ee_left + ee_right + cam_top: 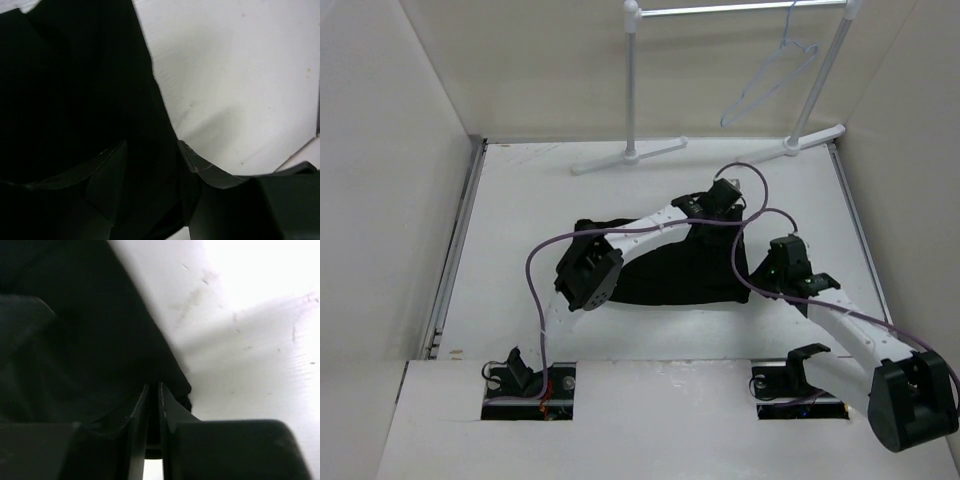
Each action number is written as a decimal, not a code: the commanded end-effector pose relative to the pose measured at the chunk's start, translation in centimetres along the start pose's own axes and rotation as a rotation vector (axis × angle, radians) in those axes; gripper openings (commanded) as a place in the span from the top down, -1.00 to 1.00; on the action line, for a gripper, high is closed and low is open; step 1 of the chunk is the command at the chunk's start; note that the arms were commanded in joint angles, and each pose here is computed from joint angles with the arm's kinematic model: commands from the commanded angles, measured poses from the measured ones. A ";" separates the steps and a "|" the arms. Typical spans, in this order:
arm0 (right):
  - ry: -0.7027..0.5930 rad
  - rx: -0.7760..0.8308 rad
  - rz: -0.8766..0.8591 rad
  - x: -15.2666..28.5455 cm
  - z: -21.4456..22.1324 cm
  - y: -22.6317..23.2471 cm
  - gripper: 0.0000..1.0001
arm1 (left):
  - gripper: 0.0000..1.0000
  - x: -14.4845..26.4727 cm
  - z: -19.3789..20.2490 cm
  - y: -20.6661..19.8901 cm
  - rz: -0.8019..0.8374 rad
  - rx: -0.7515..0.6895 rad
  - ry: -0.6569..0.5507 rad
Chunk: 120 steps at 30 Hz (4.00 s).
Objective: Place the trousers on the hanger
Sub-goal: Fold the trousers at the center of the board, then pick up the hanger from the clothesline.
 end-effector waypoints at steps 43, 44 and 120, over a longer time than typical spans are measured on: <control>0.112 -0.070 -0.119 -2.5 4.5 3.0 0.72 | 0.09 6.9 3.5 18.7 -0.185 0.443 -0.325; 0.111 -0.064 -0.110 -2.6 4.6 3.0 0.71 | 0.09 7.5 3.6 19.5 -0.194 0.456 -0.336; -0.430 0.314 -0.769 5.2 -30.0 31.1 0.58 | 0.16 24.3 6.0 23.7 -0.390 0.449 -0.466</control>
Point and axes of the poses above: each gripper's point midway between its finger pads, its own x axis back along the fingers, its own y axis along the line the jaws close on, z = x × y, the point moved 7 cm from there along x, back along the fingers, and after that the axes turned 3 degrees about -x, right-handed, at the moved point
